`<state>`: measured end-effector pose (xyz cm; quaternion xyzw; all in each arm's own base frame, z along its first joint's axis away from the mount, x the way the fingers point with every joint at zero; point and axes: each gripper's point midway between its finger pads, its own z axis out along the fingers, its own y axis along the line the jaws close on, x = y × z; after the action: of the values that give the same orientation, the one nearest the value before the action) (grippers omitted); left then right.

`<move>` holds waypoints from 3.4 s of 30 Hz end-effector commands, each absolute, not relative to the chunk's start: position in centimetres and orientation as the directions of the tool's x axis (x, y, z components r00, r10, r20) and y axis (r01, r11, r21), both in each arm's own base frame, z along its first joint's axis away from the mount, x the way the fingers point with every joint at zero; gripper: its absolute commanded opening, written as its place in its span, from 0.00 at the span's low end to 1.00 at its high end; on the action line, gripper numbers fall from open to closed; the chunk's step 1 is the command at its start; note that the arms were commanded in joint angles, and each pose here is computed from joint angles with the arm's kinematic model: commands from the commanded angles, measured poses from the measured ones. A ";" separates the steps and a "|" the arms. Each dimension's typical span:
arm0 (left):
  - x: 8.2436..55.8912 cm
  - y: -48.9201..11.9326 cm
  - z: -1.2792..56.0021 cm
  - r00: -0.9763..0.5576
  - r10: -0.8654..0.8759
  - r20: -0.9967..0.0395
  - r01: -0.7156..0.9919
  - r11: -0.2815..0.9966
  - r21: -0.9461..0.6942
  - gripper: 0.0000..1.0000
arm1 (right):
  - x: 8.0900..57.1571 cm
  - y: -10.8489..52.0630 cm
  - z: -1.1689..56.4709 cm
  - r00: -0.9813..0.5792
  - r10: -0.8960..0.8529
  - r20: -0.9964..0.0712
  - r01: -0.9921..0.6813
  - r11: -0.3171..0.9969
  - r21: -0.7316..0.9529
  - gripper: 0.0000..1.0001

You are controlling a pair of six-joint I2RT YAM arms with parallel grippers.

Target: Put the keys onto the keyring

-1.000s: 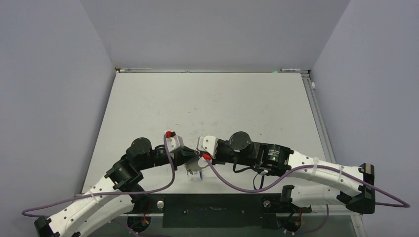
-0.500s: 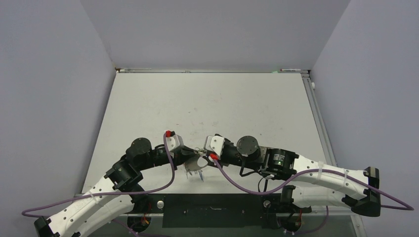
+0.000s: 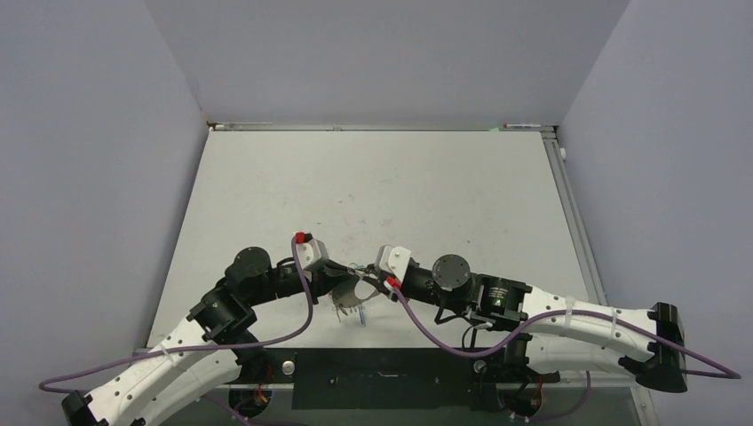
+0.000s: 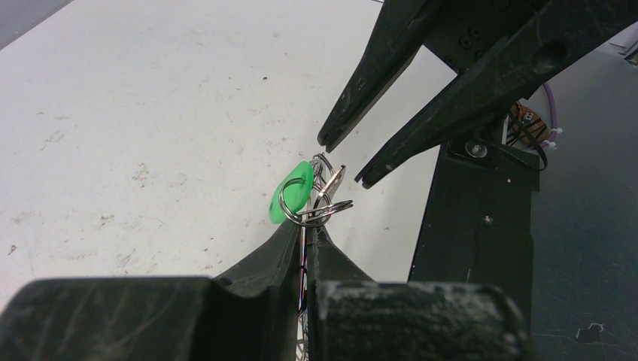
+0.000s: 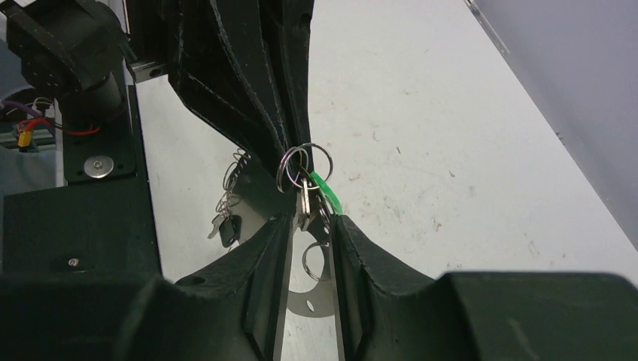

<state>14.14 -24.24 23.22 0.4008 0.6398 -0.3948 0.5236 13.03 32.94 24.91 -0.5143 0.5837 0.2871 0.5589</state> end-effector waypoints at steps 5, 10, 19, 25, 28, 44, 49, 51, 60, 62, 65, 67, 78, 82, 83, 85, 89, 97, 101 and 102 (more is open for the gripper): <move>14.7 -24.2 27.5 -0.050 -0.003 -0.999 0.924 0.380 -0.047 0.00 | 12.7 35.0 26.8 0.173 -0.194 -0.966 -0.931 0.288 -0.225 0.23; 14.7 -24.2 27.5 -0.050 -0.003 -0.999 0.923 0.383 -0.047 0.00 | 12.7 35.1 26.8 0.176 -0.196 -0.965 -0.930 0.289 -0.228 0.20; 14.7 -24.2 27.6 -0.051 -0.006 -0.999 0.924 0.380 -0.049 0.00 | 13.0 35.7 26.0 0.177 -0.222 -0.959 -0.930 0.281 -0.236 0.12; 14.7 -24.2 27.5 -0.052 -0.004 -0.999 0.923 0.381 -0.050 0.00 | 13.2 35.8 26.1 0.192 -0.234 -0.953 -0.924 0.284 -0.256 0.05; 14.8 -24.2 27.3 -0.055 0.002 -0.998 0.923 0.383 -0.050 0.00 | 13.8 35.6 26.6 0.207 -0.255 -0.944 -0.909 0.308 -0.282 0.05; 14.8 -24.4 26.6 -0.072 0.034 -0.997 0.927 0.372 -0.054 0.00 | 15.7 34.6 29.9 0.287 -0.366 -0.885 -0.842 0.343 -0.415 0.05; 14.6 -24.6 26.4 -0.082 0.042 -0.996 0.931 0.360 -0.061 0.00 | 15.9 34.7 30.8 0.310 -0.379 -0.872 -0.833 0.334 -0.441 0.05; 14.6 -24.6 26.3 -0.085 0.046 -0.995 0.931 0.358 -0.063 0.00 | 15.9 34.8 31.1 0.318 -0.385 -0.866 -0.830 0.328 -0.451 0.05; 14.8 -24.8 25.6 -0.110 0.071 -0.991 0.931 0.356 -0.078 0.00 | 15.9 35.8 32.7 0.362 -0.388 -0.847 -0.818 0.304 -0.488 0.05; 14.8 -24.8 25.5 -0.112 0.076 -0.991 0.930 0.359 -0.078 0.00 | 15.6 36.0 33.0 0.370 -0.387 -0.845 -0.820 0.291 -0.492 0.05; 15.0 -24.8 25.4 -0.117 0.080 -0.990 0.927 0.367 -0.080 0.00 | 15.5 36.0 33.2 0.375 -0.393 -0.839 -0.823 0.274 -0.497 0.05; 15.0 -24.8 25.4 -0.119 0.081 -0.990 0.926 0.368 -0.081 0.00 | 15.5 36.1 33.2 0.374 -0.404 -0.835 -0.823 0.272 -0.499 0.05; 15.1 -24.6 25.8 -0.111 0.070 -0.991 0.922 0.379 -0.077 0.41 | 18.0 35.5 31.2 0.351 -0.508 -0.787 -0.752 0.347 -0.560 0.05; 15.3 -24.1 26.0 -0.089 0.060 -0.994 0.913 0.404 -0.058 0.64 | 18.1 35.4 30.9 0.359 -0.519 -0.776 -0.743 0.345 -0.574 0.05; 15.3 -24.0 26.2 -0.081 0.052 -0.995 0.912 0.407 -0.053 0.66 | 18.1 35.4 30.9 0.361 -0.517 -0.776 -0.742 0.344 -0.575 0.05; 15.3 -23.8 26.4 -0.066 0.048 -0.997 0.909 0.414 -0.040 0.67 | 18.0 35.4 31.0 0.368 -0.509 -0.778 -0.739 0.347 -0.577 0.05; 16.0 -23.1 26.7 -0.049 0.039 -0.998 0.887 0.462 -0.026 0.68 | 18.3 35.2 31.1 0.383 -0.500 -0.777 -0.719 0.367 -0.590 0.05; 19.1 -19.7 27.3 0.034 0.052 -0.998 0.746 0.663 0.060 0.73 | 20.4 34.5 29.1 0.340 -0.580 -0.740 -0.643 0.431 -0.633 0.05; 21.0 -16.9 27.6 0.053 0.054 -0.997 0.610 0.789 0.075 0.75 | 21.9 34.3 27.2 0.294 -0.629 -0.720 -0.623 0.445 -0.643 0.05; 21.5 -16.0 27.6 0.049 0.059 -0.997 0.567 0.820 0.076 0.76 | 22.6 34.2 26.7 0.275 -0.635 -0.722 -0.624 0.453 -0.636 0.05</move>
<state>18.78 -19.55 27.02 0.3083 0.6458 -0.2713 0.6437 20.10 34.51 26.54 -0.5641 0.5825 0.0233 0.5847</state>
